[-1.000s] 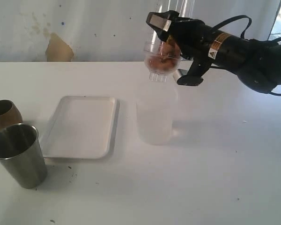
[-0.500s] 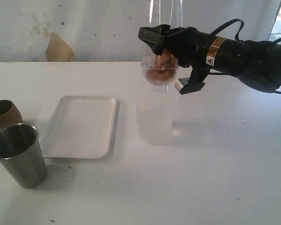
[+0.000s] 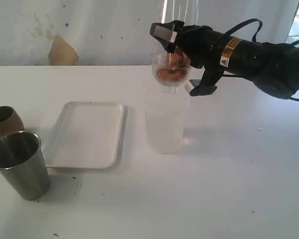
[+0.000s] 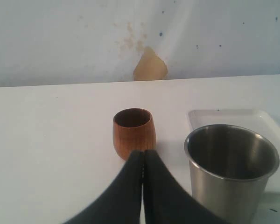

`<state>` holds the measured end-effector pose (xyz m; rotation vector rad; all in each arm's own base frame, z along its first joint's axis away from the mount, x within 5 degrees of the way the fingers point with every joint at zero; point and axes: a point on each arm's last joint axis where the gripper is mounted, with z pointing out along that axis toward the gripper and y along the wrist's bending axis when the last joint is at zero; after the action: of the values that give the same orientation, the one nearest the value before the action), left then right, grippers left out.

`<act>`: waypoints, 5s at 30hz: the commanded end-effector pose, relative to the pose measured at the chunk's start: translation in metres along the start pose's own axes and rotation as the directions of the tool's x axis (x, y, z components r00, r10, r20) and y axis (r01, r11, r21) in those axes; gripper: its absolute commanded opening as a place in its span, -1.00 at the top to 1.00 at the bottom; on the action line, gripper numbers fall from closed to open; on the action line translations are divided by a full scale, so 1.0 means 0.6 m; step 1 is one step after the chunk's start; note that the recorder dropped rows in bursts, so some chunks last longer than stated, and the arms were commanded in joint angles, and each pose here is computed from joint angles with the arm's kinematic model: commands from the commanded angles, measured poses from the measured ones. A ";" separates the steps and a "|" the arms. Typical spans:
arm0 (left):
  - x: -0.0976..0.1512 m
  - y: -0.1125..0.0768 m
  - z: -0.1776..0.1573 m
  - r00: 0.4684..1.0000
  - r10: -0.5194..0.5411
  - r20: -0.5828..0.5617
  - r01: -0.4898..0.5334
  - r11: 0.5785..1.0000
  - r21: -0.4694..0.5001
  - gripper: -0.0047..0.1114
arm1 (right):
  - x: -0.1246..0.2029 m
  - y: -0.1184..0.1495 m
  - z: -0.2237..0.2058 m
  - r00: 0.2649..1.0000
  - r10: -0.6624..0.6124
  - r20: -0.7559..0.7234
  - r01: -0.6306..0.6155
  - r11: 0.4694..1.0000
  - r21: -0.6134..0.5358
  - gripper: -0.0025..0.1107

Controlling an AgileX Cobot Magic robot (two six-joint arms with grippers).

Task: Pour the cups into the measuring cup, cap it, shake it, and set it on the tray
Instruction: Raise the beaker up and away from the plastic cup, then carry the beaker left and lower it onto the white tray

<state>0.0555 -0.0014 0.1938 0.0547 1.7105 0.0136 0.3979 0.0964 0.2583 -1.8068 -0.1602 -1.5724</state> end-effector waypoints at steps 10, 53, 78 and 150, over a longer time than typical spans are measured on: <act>0.003 0.000 0.000 1.000 0.002 -0.004 -0.002 1.000 0.002 0.90 | 0.095 0.030 -0.035 0.692 0.374 -0.617 -0.417 0.905 0.082 0.96; 0.003 0.000 0.000 1.000 0.002 -0.004 -0.002 1.000 0.002 0.90 | 0.101 0.055 -0.050 -0.080 0.906 -0.415 -0.776 0.205 0.597 0.96; 0.003 0.000 0.000 1.000 0.002 -0.004 -0.002 1.000 0.002 0.90 | 0.096 0.045 -0.041 -0.695 0.652 0.302 -0.395 -0.698 0.597 0.96; 0.003 0.000 0.000 1.000 0.002 -0.004 -0.002 1.000 0.002 0.90 | -0.291 -0.185 0.164 -0.927 0.348 -0.142 -0.332 -0.935 -0.124 0.96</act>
<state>0.0555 -0.0014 0.1938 0.0547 1.7105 0.0136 0.3728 0.2966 0.1378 -0.5825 1.7082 0.6318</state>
